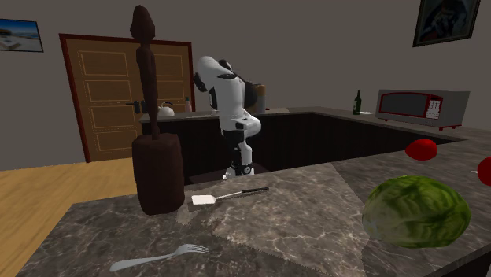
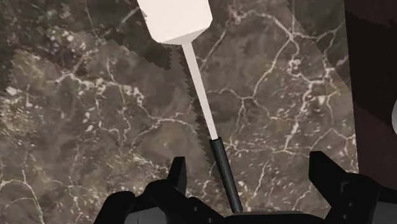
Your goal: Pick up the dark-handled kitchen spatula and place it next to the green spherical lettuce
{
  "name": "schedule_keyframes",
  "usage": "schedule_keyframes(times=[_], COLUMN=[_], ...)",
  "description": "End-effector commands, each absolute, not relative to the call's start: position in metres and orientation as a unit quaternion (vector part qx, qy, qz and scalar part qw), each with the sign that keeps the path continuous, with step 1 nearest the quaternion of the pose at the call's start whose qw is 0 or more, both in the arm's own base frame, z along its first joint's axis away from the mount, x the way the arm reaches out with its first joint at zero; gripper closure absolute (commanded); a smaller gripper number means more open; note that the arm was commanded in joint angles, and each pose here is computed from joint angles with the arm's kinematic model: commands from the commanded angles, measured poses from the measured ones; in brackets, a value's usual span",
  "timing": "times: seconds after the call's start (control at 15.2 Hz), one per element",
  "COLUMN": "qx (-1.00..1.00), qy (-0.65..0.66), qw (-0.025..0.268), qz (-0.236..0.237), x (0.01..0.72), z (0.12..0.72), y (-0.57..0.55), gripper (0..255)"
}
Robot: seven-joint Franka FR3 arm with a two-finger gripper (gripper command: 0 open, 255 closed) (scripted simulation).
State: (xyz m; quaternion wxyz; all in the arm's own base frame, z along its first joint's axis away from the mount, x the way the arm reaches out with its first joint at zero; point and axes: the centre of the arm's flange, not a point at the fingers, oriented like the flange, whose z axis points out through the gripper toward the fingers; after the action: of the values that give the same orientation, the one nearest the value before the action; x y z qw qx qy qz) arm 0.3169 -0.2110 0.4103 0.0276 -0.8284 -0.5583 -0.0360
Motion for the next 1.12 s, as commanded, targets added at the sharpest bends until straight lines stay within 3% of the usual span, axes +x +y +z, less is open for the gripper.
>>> schedule_keyframes(times=[0.0, 0.59, 1.06], qx=[-0.794, -0.766, -0.766], qy=[-0.606, -0.643, -0.643], qw=[0.024, 0.022, 0.022], qz=[-0.030, -0.025, -0.025], x=[0.327, 0.339, 0.339], z=[0.392, 0.342, 0.338], y=[-0.226, -0.236, -0.235], gripper=[0, 0, 0])
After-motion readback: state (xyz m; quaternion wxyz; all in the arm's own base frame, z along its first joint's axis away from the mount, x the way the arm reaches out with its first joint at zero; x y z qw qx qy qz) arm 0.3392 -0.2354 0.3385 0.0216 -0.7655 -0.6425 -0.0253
